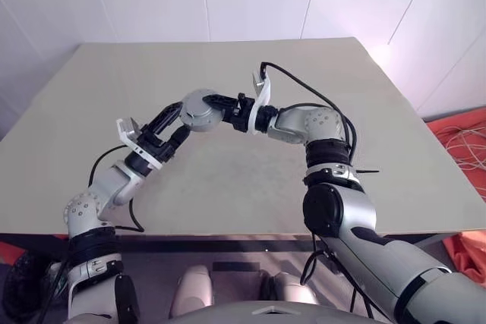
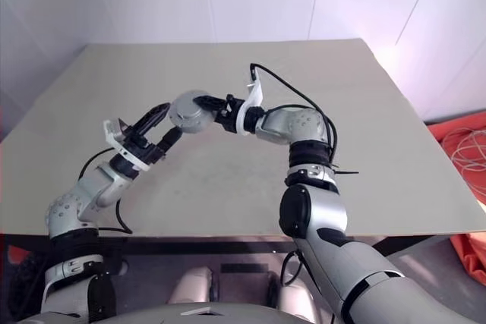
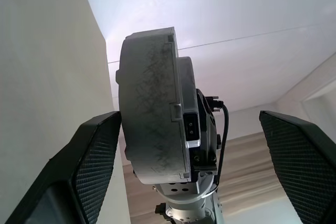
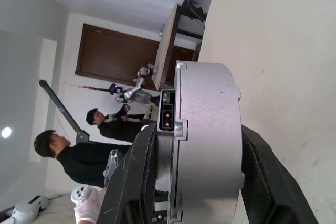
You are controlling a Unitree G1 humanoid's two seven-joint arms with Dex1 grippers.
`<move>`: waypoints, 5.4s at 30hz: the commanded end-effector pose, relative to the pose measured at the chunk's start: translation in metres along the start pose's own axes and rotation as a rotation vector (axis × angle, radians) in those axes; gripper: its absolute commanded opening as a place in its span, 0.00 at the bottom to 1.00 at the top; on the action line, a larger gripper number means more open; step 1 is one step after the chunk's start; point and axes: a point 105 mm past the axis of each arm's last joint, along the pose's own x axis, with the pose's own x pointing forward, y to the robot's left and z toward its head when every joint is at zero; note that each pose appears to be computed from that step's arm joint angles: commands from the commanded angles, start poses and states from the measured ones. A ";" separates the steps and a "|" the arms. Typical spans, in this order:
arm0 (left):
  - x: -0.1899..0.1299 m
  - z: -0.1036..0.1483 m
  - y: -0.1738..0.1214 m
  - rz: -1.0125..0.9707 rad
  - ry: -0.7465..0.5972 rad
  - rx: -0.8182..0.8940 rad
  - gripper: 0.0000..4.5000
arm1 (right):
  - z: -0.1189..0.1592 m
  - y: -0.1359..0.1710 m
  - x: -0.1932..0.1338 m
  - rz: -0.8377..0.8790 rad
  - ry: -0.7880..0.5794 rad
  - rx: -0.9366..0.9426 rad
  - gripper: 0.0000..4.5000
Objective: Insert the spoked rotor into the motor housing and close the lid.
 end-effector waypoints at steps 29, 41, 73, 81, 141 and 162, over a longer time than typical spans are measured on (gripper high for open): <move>0.026 -0.002 -0.015 -0.094 0.000 0.038 0.46 | 0.000 0.028 -0.001 0.105 0.020 -0.070 0.47; 0.023 0.005 -0.011 -0.084 -0.045 0.037 0.46 | 0.000 0.024 0.000 0.088 0.012 -0.081 0.47; -0.059 0.056 0.052 0.325 -0.461 0.131 0.46 | 0.028 -0.019 -0.026 -0.118 -0.127 -0.198 0.99; -0.080 0.064 0.065 0.410 -0.544 0.140 0.46 | 0.025 -0.020 -0.024 -0.123 -0.113 -0.195 0.99; -0.082 0.139 -0.012 0.177 -0.639 0.661 1.00 | -0.010 0.004 -0.022 0.092 0.021 -0.501 1.00; -0.005 -0.005 0.039 0.208 0.167 1.260 1.00 | 0.017 -0.069 -0.077 -0.282 -0.150 -1.200 1.00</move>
